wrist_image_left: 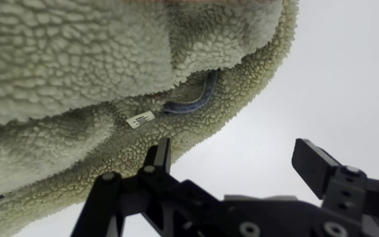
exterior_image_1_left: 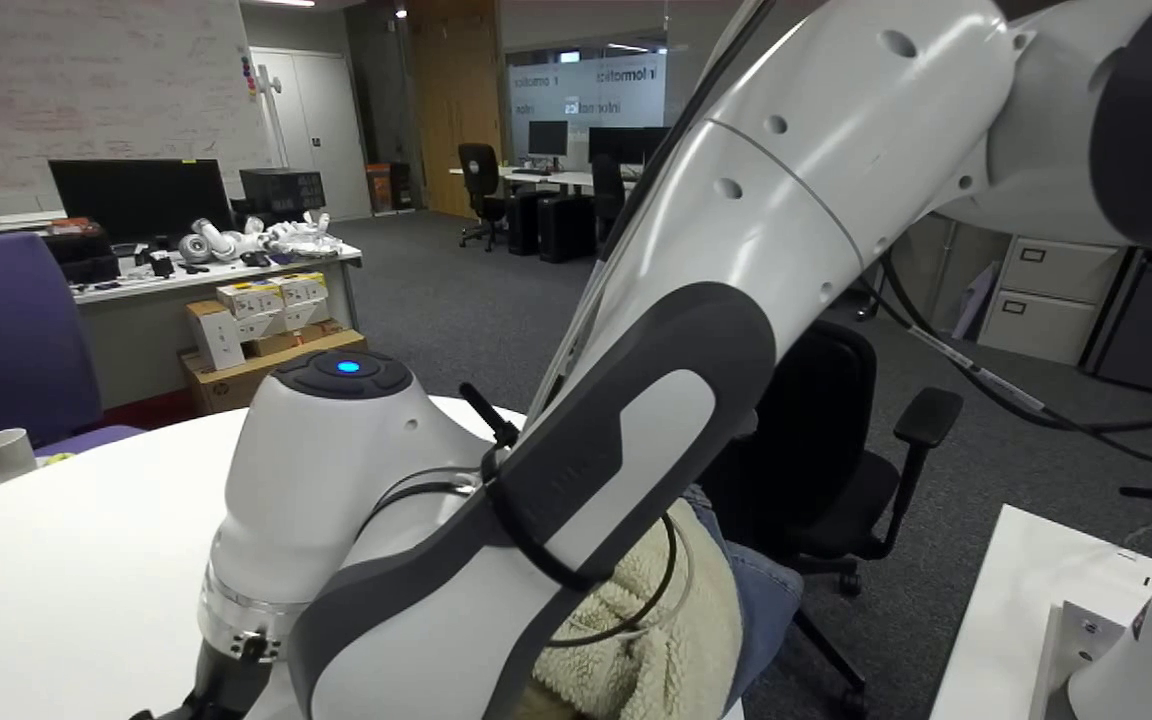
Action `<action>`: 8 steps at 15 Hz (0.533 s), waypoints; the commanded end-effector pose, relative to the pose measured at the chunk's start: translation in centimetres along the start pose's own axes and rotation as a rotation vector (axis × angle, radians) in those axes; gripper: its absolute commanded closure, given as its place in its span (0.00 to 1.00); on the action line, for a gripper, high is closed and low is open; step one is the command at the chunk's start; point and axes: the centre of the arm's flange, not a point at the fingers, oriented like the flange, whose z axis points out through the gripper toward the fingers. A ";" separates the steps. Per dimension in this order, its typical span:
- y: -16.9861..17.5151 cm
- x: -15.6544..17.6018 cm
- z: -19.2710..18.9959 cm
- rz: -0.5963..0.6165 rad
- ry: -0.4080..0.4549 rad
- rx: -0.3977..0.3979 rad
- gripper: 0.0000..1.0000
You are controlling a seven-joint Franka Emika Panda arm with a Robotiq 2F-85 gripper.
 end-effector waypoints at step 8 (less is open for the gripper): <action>2.4 0.4 1.3 0.263 -0.063 0.046 0.00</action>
